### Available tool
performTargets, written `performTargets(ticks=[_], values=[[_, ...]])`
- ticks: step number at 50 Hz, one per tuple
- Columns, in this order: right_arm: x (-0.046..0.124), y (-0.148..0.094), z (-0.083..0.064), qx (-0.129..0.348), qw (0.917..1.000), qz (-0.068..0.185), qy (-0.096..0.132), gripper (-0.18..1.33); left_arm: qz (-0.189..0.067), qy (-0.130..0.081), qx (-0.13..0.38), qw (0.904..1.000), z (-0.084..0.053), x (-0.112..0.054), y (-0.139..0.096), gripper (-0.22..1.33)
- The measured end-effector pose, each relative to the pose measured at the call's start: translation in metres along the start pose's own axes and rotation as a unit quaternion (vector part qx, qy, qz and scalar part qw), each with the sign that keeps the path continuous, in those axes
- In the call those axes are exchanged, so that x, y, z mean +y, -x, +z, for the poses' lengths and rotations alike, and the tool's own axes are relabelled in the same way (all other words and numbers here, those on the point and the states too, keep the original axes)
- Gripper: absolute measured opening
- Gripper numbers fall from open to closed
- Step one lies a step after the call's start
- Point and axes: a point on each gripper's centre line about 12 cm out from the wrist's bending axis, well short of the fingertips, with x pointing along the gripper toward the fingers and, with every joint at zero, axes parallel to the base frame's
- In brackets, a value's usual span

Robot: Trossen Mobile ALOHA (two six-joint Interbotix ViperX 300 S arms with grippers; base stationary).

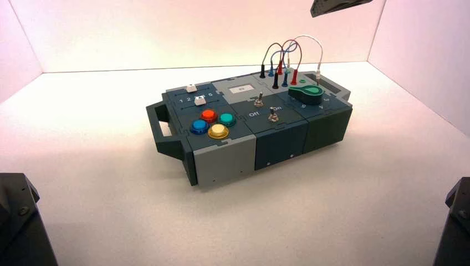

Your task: Push the green button with the left gripper.

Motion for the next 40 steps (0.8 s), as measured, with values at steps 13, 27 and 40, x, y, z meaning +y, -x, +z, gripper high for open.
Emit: performTargets(ticks=[13, 27, 40], values=[[0.000, -0.001, -0.002, 0.003, 1.0000, 0.000, 0.000, -0.13, -0.001, 0.004, 0.005, 1.0000, -0.001, 0.000, -0.002, -0.16], [0.000, -0.001, -0.002, 0.003, 1.0000, 0.000, 0.000, -0.13, -0.031, -0.002, 0.067, 0.9973, -0.012, -0.013, -0.021, -0.16], [0.000, -0.007, -0.004, 0.011, 0.9999, 0.000, 0.001, -0.13, -0.076, -0.050, 0.167, 0.9817, -0.017, -0.050, -0.057, -0.16]])
